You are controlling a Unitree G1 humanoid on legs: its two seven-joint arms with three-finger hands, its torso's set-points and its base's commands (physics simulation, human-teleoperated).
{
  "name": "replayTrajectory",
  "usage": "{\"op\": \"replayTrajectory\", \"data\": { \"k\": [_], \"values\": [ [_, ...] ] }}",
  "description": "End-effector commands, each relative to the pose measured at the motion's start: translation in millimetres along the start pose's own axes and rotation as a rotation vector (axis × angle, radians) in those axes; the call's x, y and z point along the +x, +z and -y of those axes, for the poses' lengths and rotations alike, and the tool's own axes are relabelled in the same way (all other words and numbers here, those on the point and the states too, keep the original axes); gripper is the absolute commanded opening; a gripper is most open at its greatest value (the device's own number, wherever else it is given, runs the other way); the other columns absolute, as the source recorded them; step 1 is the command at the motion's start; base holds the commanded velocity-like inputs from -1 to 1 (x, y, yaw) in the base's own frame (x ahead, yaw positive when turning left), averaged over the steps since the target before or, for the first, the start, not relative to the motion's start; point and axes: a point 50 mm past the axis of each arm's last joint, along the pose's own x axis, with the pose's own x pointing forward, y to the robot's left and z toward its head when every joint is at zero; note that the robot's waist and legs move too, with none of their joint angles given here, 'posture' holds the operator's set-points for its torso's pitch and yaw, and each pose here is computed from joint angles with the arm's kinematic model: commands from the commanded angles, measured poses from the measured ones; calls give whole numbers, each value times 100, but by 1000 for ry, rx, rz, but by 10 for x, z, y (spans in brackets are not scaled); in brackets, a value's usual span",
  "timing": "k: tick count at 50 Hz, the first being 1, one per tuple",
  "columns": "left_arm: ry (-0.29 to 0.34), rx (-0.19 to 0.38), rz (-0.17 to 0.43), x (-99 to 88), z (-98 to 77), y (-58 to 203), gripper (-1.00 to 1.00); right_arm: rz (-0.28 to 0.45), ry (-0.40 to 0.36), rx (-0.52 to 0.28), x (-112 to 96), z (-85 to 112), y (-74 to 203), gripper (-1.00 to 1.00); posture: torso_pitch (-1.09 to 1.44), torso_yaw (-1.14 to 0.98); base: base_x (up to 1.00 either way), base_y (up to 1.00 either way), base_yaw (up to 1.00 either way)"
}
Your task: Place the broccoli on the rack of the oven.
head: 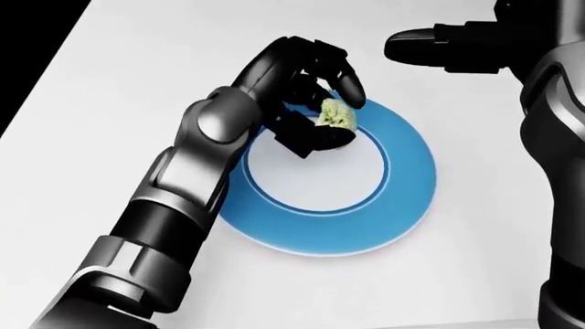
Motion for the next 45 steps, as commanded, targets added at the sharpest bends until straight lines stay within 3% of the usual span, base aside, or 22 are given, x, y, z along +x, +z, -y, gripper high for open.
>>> {"op": "replayTrajectory", "data": {
  "k": [1,17,26,45],
  "values": [
    [15,23,80,13,-74,240,-76,95,-7,4,-23,17,203,100,0,0,0,0,0],
    [53,0,108,-26,-269,397,-78,92,-11,-1,-18,19,206,100,0,0,0,0,0],
    [70,-20,129,-76,-387,535,-95,94,-13,0,-34,23,231,100,0,0,0,0,0],
    [152,-69,144,-261,-779,648,-100,60,-35,-39,-54,17,240,100,0,0,0,0,0]
  ]
}}
